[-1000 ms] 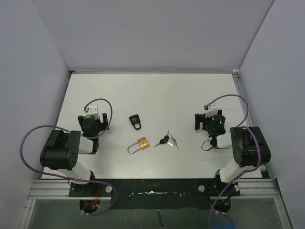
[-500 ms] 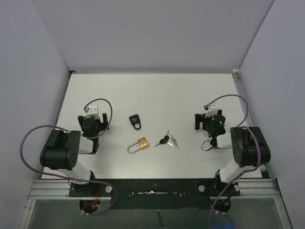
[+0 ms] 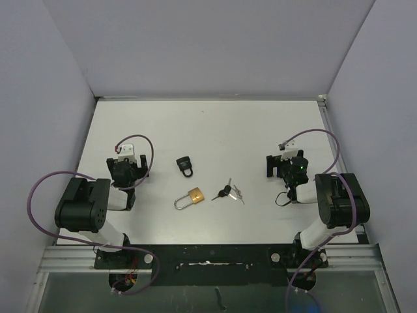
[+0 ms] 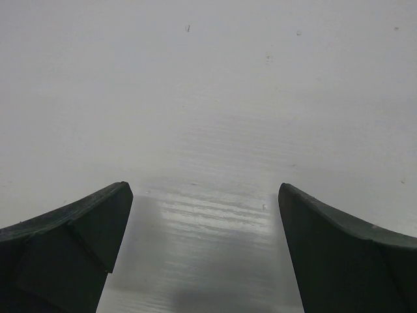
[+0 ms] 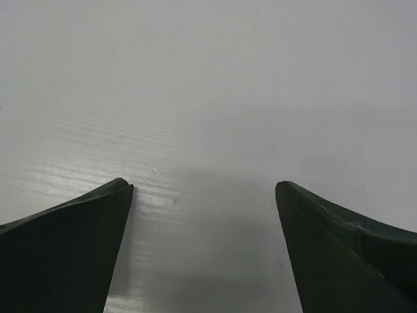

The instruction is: Unlock with the key

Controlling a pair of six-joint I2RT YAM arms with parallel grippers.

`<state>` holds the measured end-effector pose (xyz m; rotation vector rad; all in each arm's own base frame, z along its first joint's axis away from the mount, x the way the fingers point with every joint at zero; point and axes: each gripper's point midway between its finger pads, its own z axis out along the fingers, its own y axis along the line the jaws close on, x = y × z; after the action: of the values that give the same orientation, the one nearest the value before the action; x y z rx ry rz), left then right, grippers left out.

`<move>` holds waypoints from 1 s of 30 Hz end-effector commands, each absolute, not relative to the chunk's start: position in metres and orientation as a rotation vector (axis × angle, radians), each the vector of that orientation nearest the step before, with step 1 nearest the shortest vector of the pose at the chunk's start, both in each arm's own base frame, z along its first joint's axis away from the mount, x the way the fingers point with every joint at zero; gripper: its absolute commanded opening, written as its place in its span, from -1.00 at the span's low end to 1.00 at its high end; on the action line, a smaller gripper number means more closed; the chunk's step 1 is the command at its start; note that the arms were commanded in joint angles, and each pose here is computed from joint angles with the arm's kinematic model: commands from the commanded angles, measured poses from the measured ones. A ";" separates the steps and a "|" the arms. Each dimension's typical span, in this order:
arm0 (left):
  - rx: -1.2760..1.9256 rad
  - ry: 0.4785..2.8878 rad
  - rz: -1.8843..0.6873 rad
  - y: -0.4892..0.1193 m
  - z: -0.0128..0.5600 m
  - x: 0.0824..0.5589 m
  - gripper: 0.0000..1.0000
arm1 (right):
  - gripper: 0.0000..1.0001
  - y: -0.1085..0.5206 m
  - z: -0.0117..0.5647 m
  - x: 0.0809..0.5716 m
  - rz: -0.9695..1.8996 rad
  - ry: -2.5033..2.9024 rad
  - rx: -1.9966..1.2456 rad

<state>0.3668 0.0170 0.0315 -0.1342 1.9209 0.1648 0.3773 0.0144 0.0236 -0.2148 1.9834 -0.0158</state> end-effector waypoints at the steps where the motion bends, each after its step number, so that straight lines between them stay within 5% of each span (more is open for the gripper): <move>1: -0.151 1.820 0.173 0.021 0.057 0.386 0.95 | 0.96 0.012 0.047 0.397 -0.032 1.885 -0.216; 11: -0.150 1.826 0.168 0.021 0.056 0.386 0.95 | 0.96 0.010 0.048 0.397 -0.047 1.887 -0.207; 21: -0.171 1.855 0.326 0.021 0.099 0.392 0.96 | 0.96 -0.004 0.108 0.397 -0.421 1.897 0.018; 25: -0.303 1.739 0.274 0.020 0.157 0.398 0.95 | 0.96 0.029 0.130 0.407 -0.251 1.924 -0.018; 30: -0.421 1.657 -0.143 -0.018 0.205 0.381 0.95 | 0.95 0.077 0.170 0.398 0.098 1.959 -0.024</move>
<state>0.3944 0.0071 0.1660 -0.3107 1.7174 0.1514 0.4086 0.0469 0.1299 -0.0807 1.9549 -0.1586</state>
